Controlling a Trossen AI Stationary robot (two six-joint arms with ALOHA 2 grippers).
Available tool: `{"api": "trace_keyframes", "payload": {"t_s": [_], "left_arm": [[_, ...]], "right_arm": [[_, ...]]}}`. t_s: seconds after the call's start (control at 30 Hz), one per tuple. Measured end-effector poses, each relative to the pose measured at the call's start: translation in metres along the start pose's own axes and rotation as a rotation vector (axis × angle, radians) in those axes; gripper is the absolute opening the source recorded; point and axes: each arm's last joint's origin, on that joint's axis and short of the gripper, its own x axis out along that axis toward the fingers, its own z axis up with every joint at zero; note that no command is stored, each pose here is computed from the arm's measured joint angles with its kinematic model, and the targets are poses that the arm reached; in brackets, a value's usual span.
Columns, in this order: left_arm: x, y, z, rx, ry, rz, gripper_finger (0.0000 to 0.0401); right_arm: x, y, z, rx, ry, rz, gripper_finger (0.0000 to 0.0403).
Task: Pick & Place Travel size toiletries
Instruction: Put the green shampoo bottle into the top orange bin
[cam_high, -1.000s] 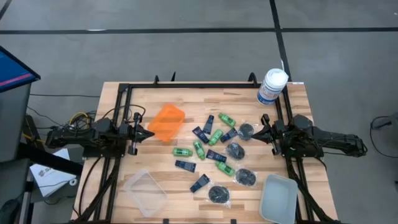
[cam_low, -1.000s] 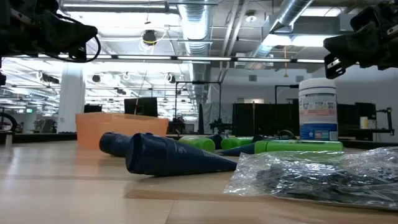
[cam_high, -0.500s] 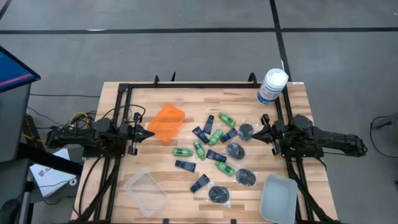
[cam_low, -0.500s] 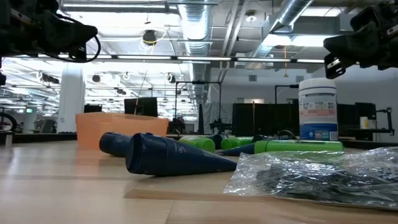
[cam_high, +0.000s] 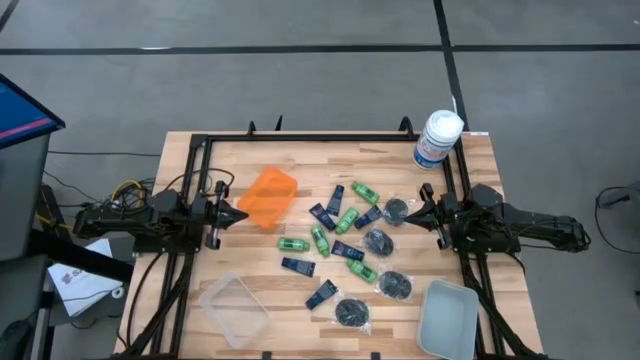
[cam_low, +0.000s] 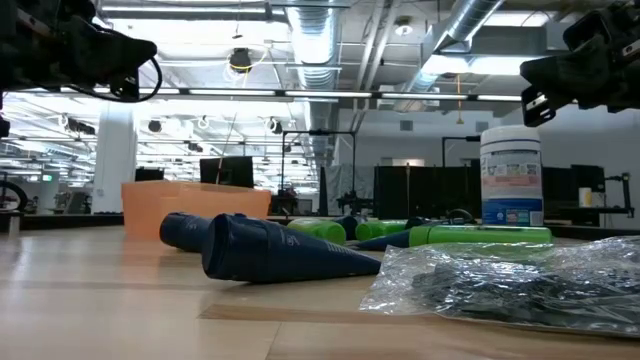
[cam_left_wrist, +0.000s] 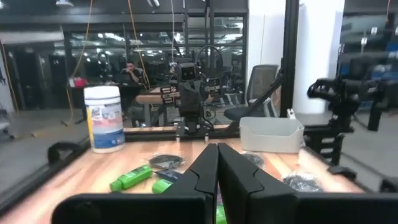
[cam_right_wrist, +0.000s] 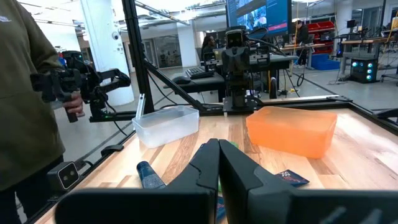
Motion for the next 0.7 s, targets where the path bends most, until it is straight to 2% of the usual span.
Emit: {"api": "trace_keyframes", "payload": {"t_s": [0.17,0.3,0.5,0.6,0.7], "left_arm": [[0.0000,0.0000,-0.0001,-0.236,0.000,-0.002,0.0002],[0.0000,0.0000,0.0003,-0.360,-0.004,-0.002,0.0002],[0.0000,0.0000,0.0014,-0.463,-0.016,-0.002,0.0002],[0.0000,0.0001,0.0019,-0.473,-0.021,-0.002,0.0002],[0.0000,0.0000,0.0022,-0.503,-0.024,-0.004,0.0002]], "right_arm": [[-0.0001,-0.0007,0.0000,-0.049,0.000,-0.012,0.0000],[-0.0004,-0.0016,0.0002,-0.114,-0.002,-0.021,0.0000],[-0.0004,-0.0015,0.0002,-0.099,-0.002,-0.017,0.0000],[-0.0004,-0.0014,0.0003,-0.096,-0.002,-0.017,0.0000],[-0.0004,-0.0013,0.0007,-0.006,-0.008,-0.015,0.0000]]}}
